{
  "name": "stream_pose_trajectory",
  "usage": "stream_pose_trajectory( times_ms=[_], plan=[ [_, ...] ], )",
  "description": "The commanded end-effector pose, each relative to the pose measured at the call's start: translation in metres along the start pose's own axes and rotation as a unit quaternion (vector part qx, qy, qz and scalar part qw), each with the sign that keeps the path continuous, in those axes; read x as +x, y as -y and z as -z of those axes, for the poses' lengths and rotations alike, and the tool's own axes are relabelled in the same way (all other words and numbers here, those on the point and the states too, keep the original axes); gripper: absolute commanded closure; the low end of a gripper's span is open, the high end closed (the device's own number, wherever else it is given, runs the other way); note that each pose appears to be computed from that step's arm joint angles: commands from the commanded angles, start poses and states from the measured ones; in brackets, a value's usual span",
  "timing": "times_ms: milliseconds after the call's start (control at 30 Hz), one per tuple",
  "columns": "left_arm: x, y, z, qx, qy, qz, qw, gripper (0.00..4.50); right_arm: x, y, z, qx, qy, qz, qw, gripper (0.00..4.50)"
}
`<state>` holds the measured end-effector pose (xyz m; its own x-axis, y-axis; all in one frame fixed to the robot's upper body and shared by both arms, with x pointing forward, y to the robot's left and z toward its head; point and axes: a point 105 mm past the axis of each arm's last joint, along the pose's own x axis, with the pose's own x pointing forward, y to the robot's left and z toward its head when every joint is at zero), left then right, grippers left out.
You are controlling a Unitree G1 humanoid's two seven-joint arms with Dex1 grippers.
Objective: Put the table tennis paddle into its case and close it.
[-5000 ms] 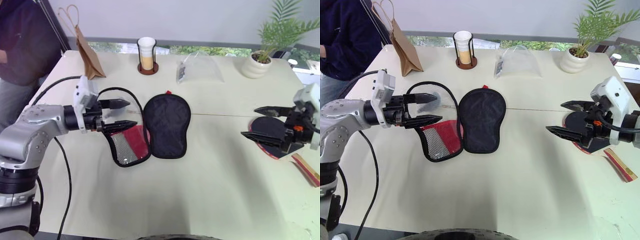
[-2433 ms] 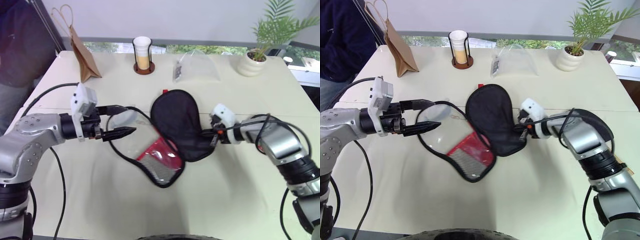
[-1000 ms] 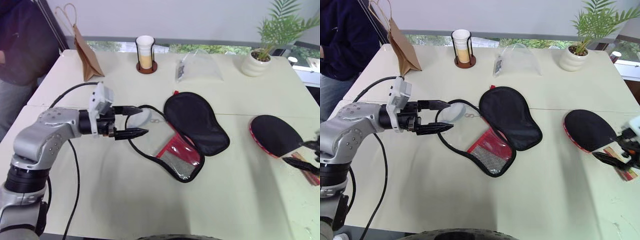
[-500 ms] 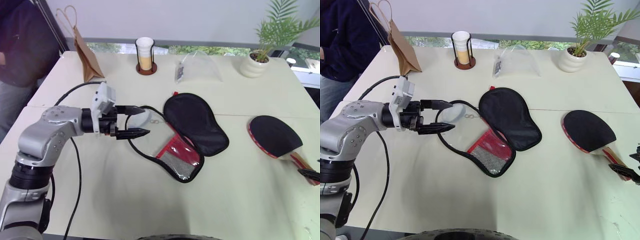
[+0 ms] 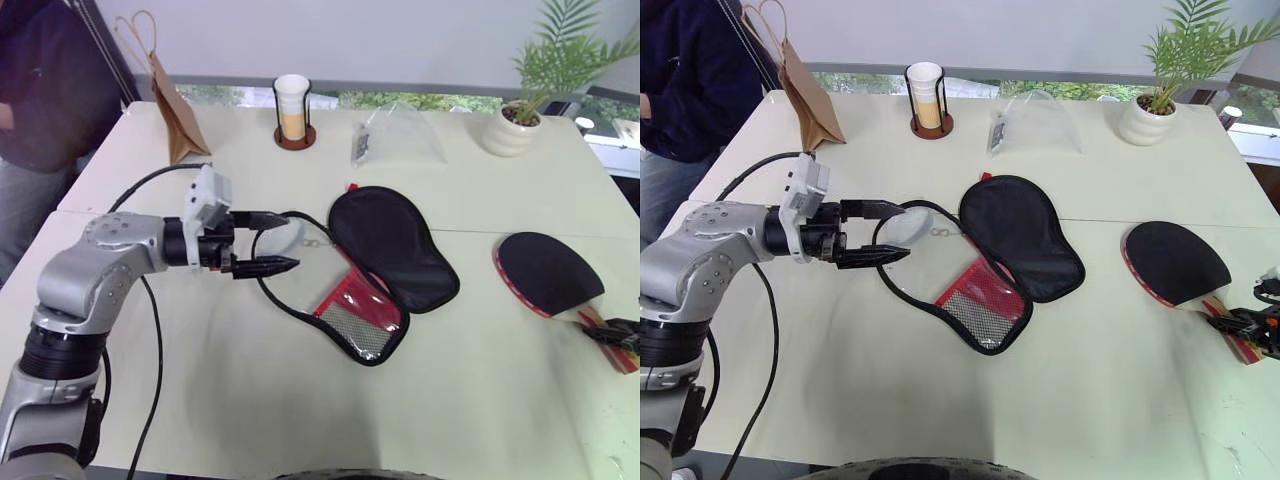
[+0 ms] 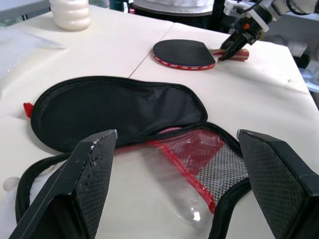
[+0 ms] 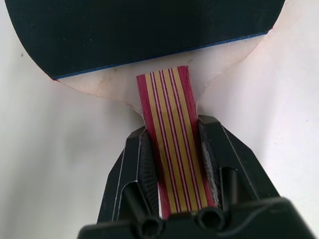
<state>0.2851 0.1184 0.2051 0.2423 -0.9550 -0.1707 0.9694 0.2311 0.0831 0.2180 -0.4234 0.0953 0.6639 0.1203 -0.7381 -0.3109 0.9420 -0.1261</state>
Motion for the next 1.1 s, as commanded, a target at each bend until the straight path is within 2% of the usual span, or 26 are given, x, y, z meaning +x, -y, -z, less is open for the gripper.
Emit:
stream_pose_trajectory(
  times_ms=[33, 100, 200, 400, 567, 633, 800, 1100],
  plan=[
    [-0.004, 0.002, -0.010, 0.023, 0.008, -0.005, 1.000, 0.49, -0.008, -0.008, -0.031, -0.023, 0.039, -0.003, 0.999, 3.69],
    [-0.004, 0.001, -0.009, 0.022, 0.009, -0.006, 1.000, 0.49, -0.014, -0.025, -0.063, -0.027, 0.084, -0.019, 0.996, 3.69],
    [-0.003, 0.001, -0.009, 0.022, 0.010, -0.006, 1.000, 0.49, -0.017, -0.058, -0.099, -0.059, 0.111, -0.033, 0.991, 3.69],
    [0.000, 0.001, -0.009, 0.020, 0.015, -0.007, 1.000, 0.49, -0.004, -0.129, -0.145, -0.096, 0.140, -0.072, 0.983, 3.69],
    [0.000, 0.001, -0.010, 0.020, 0.016, -0.009, 1.000, 0.49, 0.024, -0.155, -0.177, -0.096, 0.153, -0.051, 0.982, 3.69],
    [-0.001, 0.001, -0.010, 0.020, 0.016, -0.010, 1.000, 0.49, 0.034, -0.166, -0.185, -0.085, 0.154, -0.057, 0.983, 3.69],
    [-0.004, 0.002, -0.010, 0.021, 0.015, -0.019, 0.999, 0.49, 0.054, -0.184, -0.184, -0.091, 0.131, -0.067, 0.985, 3.69],
    [-0.007, 0.005, -0.008, 0.020, 0.014, -0.032, 0.999, 0.49, 0.068, -0.194, -0.184, -0.091, 0.118, -0.078, 0.986, 3.69]
  ],
)
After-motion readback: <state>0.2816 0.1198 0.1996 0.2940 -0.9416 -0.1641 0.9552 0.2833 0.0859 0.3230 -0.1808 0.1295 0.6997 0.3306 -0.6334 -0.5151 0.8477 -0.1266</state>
